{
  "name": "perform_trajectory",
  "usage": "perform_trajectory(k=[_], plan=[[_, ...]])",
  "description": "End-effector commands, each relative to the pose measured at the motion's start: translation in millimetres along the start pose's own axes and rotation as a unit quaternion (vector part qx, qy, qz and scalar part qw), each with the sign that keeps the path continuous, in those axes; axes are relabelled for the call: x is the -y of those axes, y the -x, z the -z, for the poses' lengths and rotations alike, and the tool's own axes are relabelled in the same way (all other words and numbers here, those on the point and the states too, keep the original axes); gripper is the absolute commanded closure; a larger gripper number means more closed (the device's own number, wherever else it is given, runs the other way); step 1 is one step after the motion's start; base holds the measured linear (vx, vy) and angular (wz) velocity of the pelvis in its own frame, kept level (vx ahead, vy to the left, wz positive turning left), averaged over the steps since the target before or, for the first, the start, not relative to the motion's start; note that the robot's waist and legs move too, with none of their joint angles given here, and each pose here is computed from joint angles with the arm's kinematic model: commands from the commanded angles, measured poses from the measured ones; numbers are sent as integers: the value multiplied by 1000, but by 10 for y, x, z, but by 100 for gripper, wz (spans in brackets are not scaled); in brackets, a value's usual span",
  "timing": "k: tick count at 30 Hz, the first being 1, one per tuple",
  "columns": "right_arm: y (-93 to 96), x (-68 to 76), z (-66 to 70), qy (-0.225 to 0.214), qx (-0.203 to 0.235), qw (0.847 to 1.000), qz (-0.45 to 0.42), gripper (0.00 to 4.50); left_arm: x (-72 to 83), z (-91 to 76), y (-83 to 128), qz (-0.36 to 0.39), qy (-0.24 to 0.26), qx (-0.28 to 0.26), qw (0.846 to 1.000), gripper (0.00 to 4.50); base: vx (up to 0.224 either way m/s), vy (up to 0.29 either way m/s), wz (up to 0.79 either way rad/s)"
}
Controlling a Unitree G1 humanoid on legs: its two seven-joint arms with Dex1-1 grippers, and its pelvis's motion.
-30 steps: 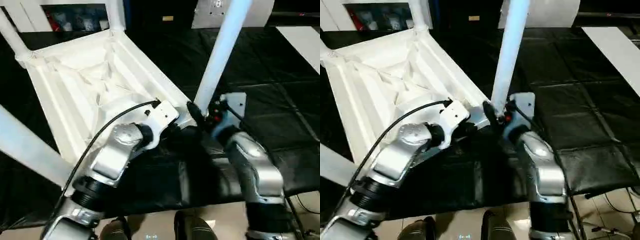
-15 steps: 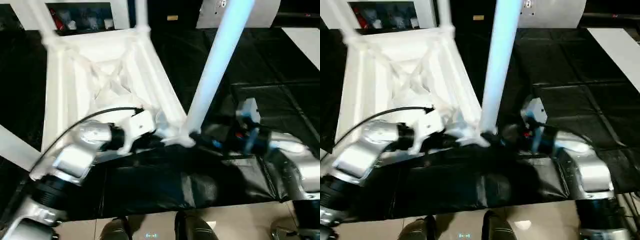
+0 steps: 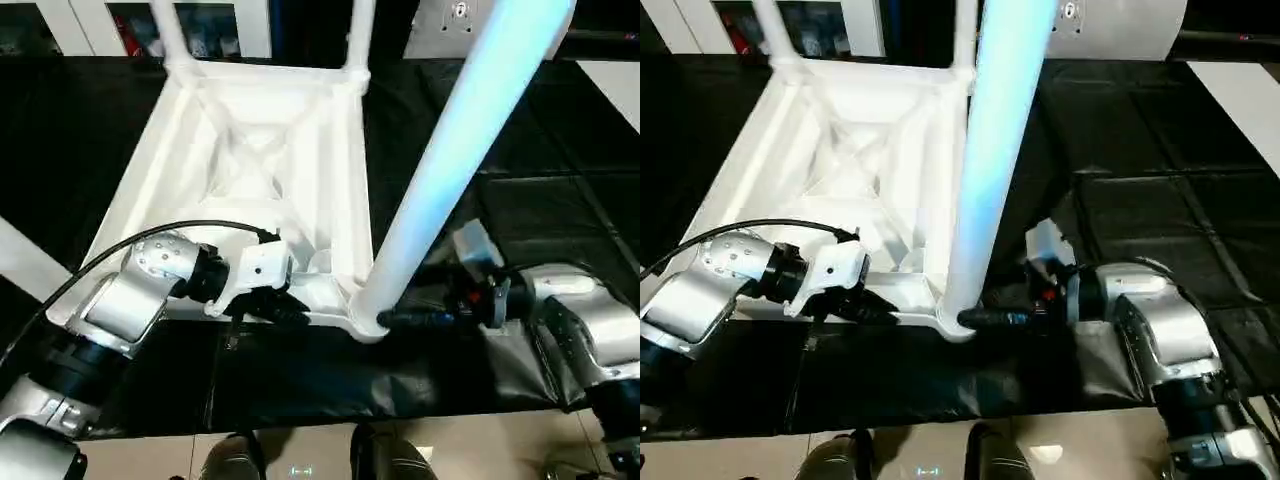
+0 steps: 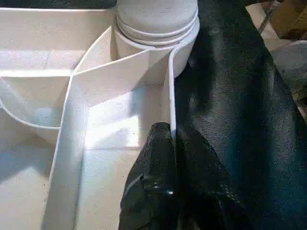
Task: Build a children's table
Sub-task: Rotate leg to tighten
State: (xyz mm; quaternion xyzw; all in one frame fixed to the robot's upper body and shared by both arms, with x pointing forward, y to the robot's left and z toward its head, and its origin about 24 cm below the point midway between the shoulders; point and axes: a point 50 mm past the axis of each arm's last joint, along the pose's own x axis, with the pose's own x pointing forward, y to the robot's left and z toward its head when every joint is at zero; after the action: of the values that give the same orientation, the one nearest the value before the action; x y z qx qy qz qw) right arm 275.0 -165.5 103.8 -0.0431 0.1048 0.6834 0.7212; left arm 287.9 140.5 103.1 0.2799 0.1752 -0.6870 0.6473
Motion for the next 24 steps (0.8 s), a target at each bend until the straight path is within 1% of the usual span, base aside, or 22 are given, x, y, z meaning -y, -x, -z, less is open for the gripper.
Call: perform_trajectory(k=[1, 4, 7, 13, 15, 16, 18, 19, 20, 22, 23, 24], plan=[[-23, 0, -4, 7, -6, 1000, -18, 201, 78, 29, -130, 54, -4, -14, 998, 450, 0, 0, 0], [-49, 7, -12, 9, -4, 1000, -26, 238, 72, 22, -137, 56, -5, -12, 998, 450, 0, 0, 0], [-62, -12, -2, 8, -5, 999, -35, 250, 71, 27, -141, 56, -6, -11, 998, 450, 0, 0, 0], [-76, -53, 23, 3, -2, 999, -40, 254, 65, 32, -141, 42, 6, -2, 999, 450, 0, 0, 0], [-114, -88, 32, -14, 17, 999, -24, 255, 51, 25, -147, 16, 28, 12, 999, 450, 0, 0, 0], [-140, -89, 36, -23, 27, 999, -4, 255, 39, 5, -159, -3, 39, 23, 999, 450, 0, 0, 0], [-155, -87, 38, -29, 33, 999, 9, 255, 31, -9, -168, -14, 46, 29, 998, 450, 0, 0, 0], [-206, -66, 45, -32, 40, 998, 47, 255, 11, -54, -199, -38, 60, 44, 997, 450, 0, 0, 0], [-270, -44, 49, -37, 45, 994, 89, 255, -15, -102, -239, -66, 76, 59, 993, 450, 0, 0, 0], [-410, -1, 34, -56, 61, 983, 165, 255, -57, -204, -332, -110, 106, 84, 985, 450, 0, 0, 0], [-410, -1, 34, -56, 61, 983, 165, 255, -57, -204, -332, -110, 106, 84, 985, 450, 0, 0, 0], [-508, 21, -7, -73, 81, 973, 202, 256, -79, -265, -403, -130, 119, 94, 980, 450, 0, 0, 0]])
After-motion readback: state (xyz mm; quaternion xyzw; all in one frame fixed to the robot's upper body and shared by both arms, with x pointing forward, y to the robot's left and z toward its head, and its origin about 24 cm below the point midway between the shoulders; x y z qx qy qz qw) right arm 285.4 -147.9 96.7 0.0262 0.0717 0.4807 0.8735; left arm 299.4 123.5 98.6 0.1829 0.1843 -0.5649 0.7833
